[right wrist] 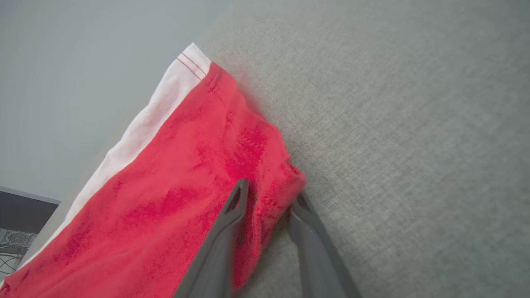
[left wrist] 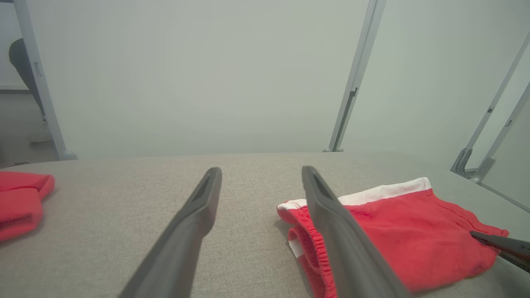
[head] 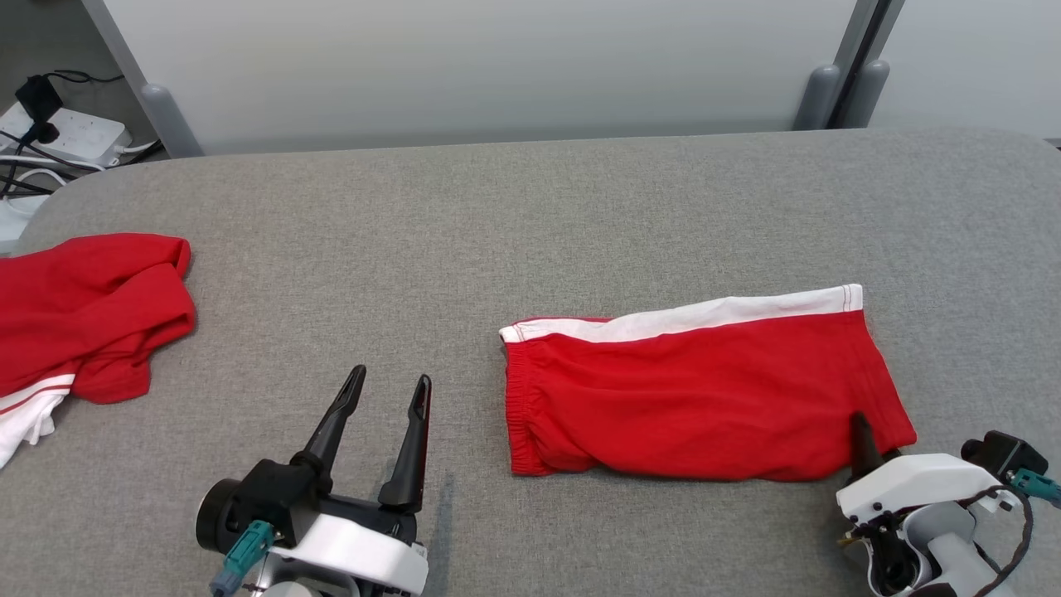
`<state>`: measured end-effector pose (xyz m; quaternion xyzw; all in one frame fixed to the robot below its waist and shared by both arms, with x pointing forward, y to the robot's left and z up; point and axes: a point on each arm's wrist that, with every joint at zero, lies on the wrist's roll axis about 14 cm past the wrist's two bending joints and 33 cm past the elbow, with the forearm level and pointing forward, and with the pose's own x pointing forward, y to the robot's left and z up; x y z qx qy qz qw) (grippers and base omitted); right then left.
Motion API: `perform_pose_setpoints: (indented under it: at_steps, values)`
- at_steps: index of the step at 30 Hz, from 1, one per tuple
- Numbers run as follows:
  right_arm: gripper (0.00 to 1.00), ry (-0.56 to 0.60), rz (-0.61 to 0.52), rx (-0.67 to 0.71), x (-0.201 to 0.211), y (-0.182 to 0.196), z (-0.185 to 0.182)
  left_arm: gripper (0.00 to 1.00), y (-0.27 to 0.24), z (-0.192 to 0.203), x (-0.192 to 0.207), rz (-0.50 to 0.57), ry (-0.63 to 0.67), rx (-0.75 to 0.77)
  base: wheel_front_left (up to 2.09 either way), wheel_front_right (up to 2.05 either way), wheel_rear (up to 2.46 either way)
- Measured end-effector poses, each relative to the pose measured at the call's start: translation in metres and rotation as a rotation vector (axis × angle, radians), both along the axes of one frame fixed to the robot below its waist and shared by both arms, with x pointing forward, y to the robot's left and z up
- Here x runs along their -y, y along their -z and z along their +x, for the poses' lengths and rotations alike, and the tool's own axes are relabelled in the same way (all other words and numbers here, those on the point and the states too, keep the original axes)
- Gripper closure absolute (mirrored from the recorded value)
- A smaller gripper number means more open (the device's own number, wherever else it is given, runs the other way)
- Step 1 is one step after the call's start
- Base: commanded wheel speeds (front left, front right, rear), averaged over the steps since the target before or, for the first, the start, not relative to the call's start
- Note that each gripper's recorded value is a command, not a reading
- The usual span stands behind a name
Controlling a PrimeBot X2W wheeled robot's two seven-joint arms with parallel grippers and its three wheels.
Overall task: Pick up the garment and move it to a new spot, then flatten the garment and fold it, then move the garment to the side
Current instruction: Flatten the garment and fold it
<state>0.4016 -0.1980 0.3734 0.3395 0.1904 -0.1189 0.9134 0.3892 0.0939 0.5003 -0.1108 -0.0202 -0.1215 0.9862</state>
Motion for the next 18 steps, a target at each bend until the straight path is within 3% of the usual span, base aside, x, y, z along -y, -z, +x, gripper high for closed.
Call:
perform_pose_setpoints:
  at_steps: [3, 12, 18]
  values:
    - [0.00, -0.008, -0.013, 0.010, 0.001, -0.003, 0.001, 0.00, -0.001, 0.000, 0.001, 0.008, 0.004, 0.006, 0.00, 0.00, 0.00]
    - [0.00, -0.063, -0.191, 0.001, 0.030, 0.000, -0.016, 0.00, 0.007, 0.000, 0.006, 0.007, 0.020, -0.017, 0.00, 0.00, 0.00]
    - [0.00, -0.095, -0.222, 0.022, 0.020, -0.003, -0.020, 0.00, 0.006, -0.001, 0.008, 0.007, 0.026, -0.014, 0.00, 0.00, 0.00]
